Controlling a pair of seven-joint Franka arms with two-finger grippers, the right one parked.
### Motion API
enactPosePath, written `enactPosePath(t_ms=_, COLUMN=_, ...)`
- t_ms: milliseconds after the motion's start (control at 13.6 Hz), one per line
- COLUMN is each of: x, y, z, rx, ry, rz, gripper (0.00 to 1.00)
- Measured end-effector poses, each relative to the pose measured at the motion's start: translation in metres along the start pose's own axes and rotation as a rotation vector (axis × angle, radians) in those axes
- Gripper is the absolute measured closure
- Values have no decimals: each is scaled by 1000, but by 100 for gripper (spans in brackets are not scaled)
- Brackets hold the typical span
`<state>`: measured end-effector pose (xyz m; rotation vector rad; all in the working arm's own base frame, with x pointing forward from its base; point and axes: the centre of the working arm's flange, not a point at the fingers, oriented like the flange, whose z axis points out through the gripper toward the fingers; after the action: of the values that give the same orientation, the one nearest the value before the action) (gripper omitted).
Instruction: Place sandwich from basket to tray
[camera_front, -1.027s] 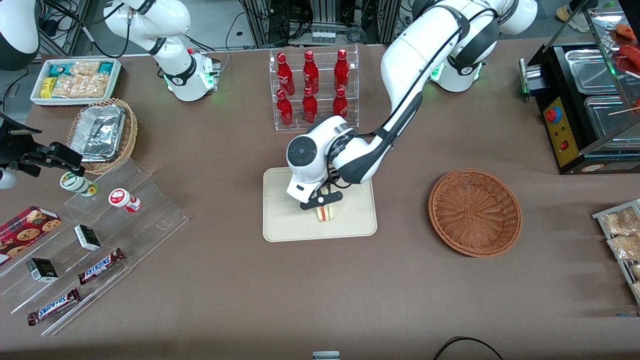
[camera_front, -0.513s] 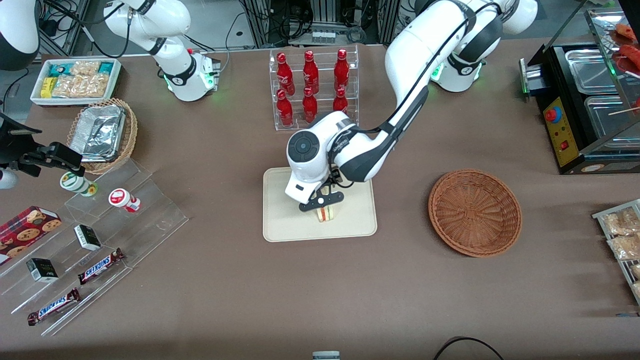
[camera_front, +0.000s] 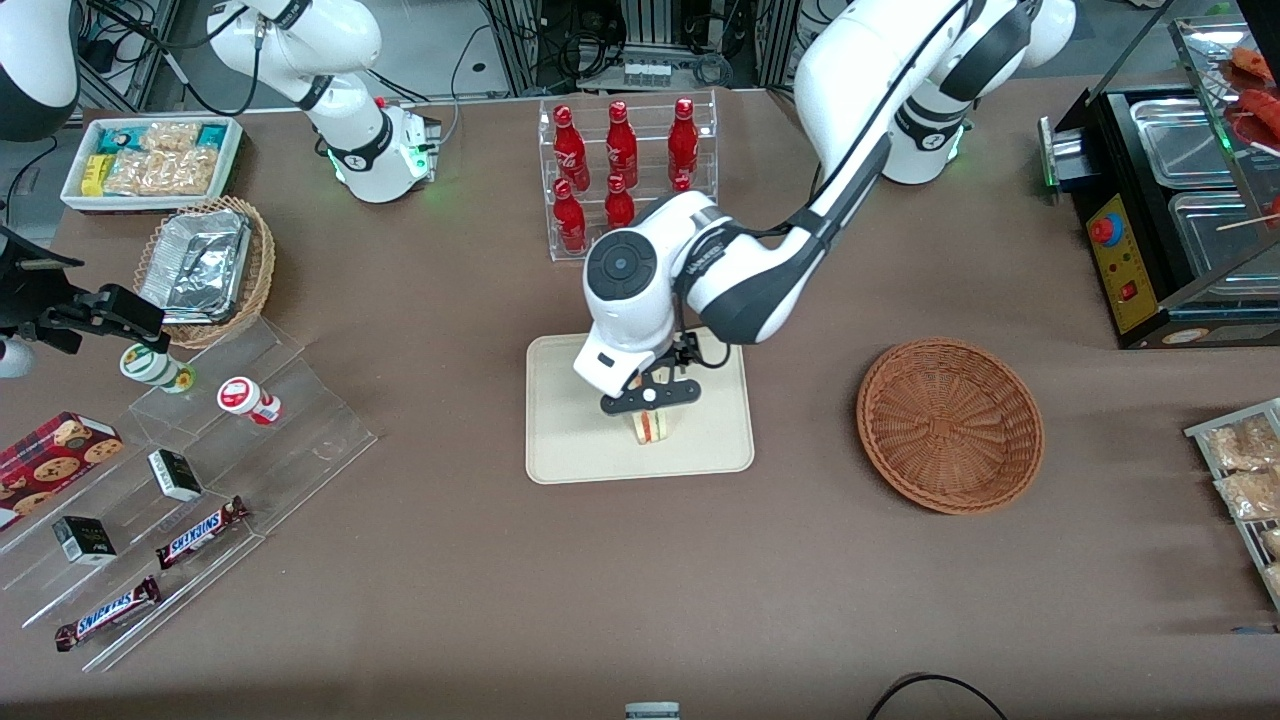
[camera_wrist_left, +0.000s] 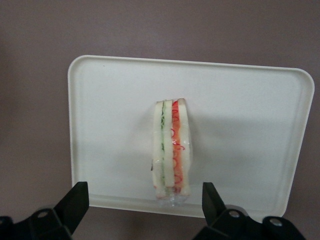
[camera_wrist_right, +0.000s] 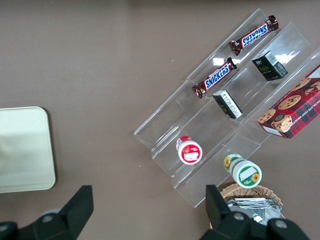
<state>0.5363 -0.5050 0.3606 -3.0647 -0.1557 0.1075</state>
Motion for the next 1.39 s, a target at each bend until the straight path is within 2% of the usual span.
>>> enactPosePath(t_ms=220, x=31, y=-51, z=-37, rx=-2, ry=-30, rz=44, gripper=0)
enactPosePath(t_ms=440, x=60, y=-115, z=-66, rx=21, ry=-68, rz=105, gripper=0)
enactPosePath(t_ms=733, x=79, y=-181, z=-70, rx=31, ry=-99, rz=167, gripper=0)
enactPosePath(t_ms=1027, x=84, y=-215, z=-78, rx=33, ry=-103, rz=186, gripper=0)
enactPosePath(t_ms=1393, x=86, y=-285, z=-101, rx=-6, ry=-111, rz=218, gripper=0)
